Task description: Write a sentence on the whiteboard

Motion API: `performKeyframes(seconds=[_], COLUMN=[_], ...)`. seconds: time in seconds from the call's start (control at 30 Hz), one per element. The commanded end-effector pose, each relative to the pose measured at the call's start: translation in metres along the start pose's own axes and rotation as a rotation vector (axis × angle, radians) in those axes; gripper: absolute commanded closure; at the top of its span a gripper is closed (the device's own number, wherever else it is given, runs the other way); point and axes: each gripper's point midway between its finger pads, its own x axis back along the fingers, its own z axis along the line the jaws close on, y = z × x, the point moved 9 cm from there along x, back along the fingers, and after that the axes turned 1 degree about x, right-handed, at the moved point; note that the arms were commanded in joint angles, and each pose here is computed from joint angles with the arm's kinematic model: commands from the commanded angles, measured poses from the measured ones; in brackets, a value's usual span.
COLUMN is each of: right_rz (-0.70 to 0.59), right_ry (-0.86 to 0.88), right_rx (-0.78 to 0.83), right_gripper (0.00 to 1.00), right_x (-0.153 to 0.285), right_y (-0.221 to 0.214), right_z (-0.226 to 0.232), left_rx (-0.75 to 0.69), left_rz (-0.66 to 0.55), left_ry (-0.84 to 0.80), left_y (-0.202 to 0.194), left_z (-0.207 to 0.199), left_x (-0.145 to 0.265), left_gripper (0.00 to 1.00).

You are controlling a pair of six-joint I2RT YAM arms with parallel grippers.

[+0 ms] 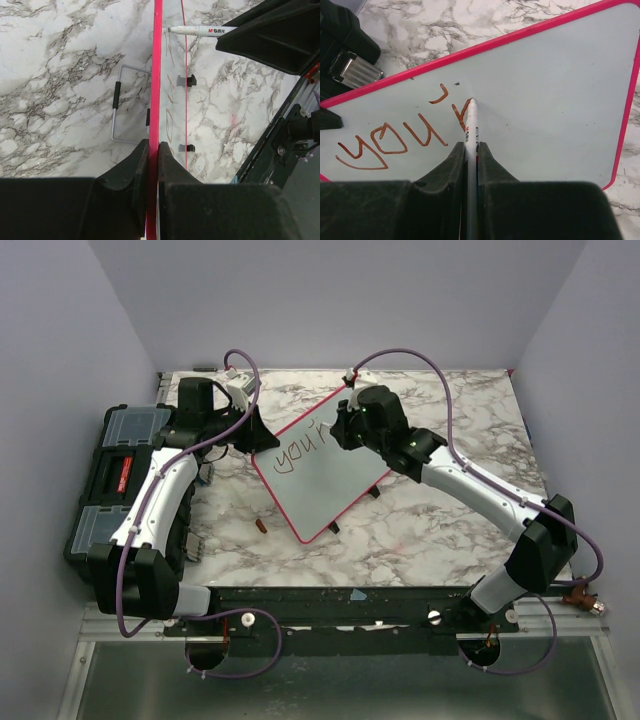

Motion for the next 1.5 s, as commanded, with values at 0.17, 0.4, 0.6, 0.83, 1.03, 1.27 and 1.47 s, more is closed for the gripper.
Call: performKeyframes(seconds=[0.17, 0.4, 0.6, 0.83, 1.03, 1.27, 1.47], right_rz=[-0.055, -0.083, -0.065, -0.050, -0.040, -0.031, -0.023], right_ry=[-0.058, -0.115, -0.094, -0.064, -0.050, -0.037, -0.042], right_rx=[0.025, 0.008, -0.013, -0.025, -0.032, -0.034, -0.032], right_gripper=[0.99, 0.99, 0.99, 0.99, 0.99, 0.99, 0.99], right_x=[0.017, 0.028, 0.026, 0.019, 0.012, 0.005, 0.000], right_y=[0.016, 0.005, -0.003, -0.005, -0.008, -0.009, -0.012], right_z=[-0.006, -0.016, -0.014, -0.010, -0.008, -0.006, -0.006], left_rx=[-0.126, -0.127, -0.128, -0.131, -0.129, -0.129, -0.129], left_rz=[-0.079, -0.080, -0.080, -0.084, -0.082, -0.081, -0.081], left_ry=[0.021, 0.020, 0.019, 0.017, 0.018, 0.019, 0.020], left_y=[0.018, 0.018, 0.018, 0.019, 0.018, 0.018, 0.019], left_z=[-0.003, -0.003, -0.003, -0.004, -0.004, -0.004, -0.004], left_x=[0.007, 0.007, 0.007, 0.008, 0.008, 0.008, 0.008], left_gripper=[1.00, 1.00, 1.00, 1.00, 1.00, 1.00, 1.00])
